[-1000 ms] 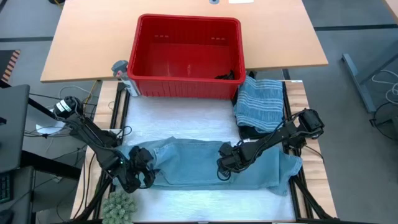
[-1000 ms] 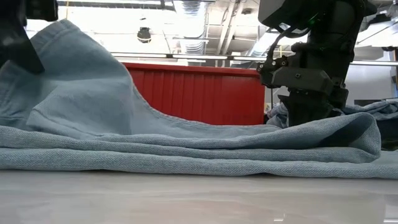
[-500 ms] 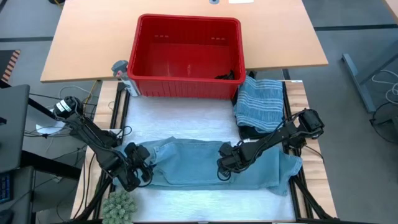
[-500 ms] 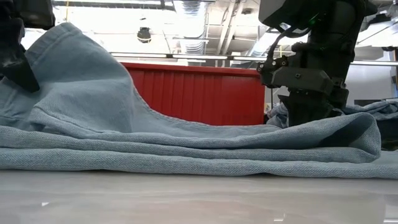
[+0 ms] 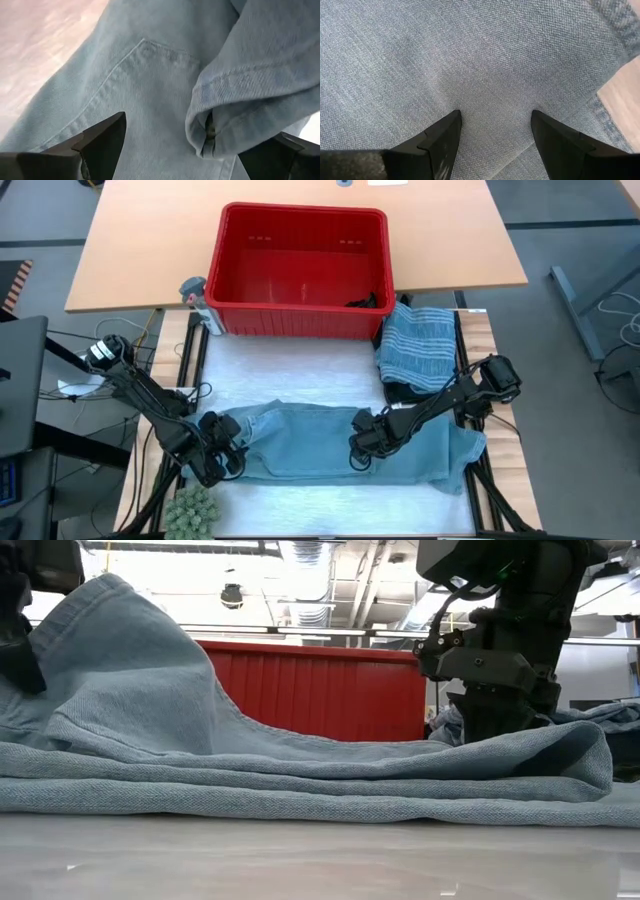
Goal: Fold Laundry from Bin
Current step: Fold the light blue pants
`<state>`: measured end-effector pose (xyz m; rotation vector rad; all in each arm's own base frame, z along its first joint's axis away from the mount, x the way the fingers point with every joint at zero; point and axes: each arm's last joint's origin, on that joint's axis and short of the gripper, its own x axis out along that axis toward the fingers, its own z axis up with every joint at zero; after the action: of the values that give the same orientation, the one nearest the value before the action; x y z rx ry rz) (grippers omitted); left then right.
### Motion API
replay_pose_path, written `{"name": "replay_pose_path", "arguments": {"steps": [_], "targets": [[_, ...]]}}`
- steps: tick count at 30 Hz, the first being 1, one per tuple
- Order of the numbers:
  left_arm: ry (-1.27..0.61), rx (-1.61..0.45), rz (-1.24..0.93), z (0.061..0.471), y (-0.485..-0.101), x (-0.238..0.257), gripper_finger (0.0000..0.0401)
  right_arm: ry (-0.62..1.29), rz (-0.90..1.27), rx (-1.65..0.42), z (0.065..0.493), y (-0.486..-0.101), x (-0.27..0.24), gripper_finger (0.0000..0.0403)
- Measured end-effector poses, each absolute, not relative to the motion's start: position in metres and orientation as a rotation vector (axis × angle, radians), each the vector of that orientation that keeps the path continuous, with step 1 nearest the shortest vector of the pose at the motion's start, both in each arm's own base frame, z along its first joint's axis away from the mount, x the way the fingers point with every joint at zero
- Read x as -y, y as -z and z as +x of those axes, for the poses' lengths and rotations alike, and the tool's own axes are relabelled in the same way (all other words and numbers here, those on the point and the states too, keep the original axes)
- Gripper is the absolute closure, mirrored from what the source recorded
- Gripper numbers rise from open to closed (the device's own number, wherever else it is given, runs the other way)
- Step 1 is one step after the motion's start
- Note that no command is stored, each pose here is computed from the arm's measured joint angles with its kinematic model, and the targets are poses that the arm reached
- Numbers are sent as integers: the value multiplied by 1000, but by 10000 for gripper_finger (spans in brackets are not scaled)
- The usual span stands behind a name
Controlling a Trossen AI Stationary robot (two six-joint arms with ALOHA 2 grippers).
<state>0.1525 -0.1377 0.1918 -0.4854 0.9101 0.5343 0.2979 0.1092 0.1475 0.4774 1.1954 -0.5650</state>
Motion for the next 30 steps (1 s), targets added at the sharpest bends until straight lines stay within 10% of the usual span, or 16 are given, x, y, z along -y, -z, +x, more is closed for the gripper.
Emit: {"name": "replay_pose_path", "arguments": {"steps": [9,19,30], "targets": [[-546,-804,-394,154,-194,136,92,562,476,-1197,298,-147,-109,133],[-504,-819,-488,156,-195,141,381,551,471,-1201,297,-147,-113,133],[-292,-867,-735,166,-253,148,399,555,477,-1198,297,-147,-113,133]]}}
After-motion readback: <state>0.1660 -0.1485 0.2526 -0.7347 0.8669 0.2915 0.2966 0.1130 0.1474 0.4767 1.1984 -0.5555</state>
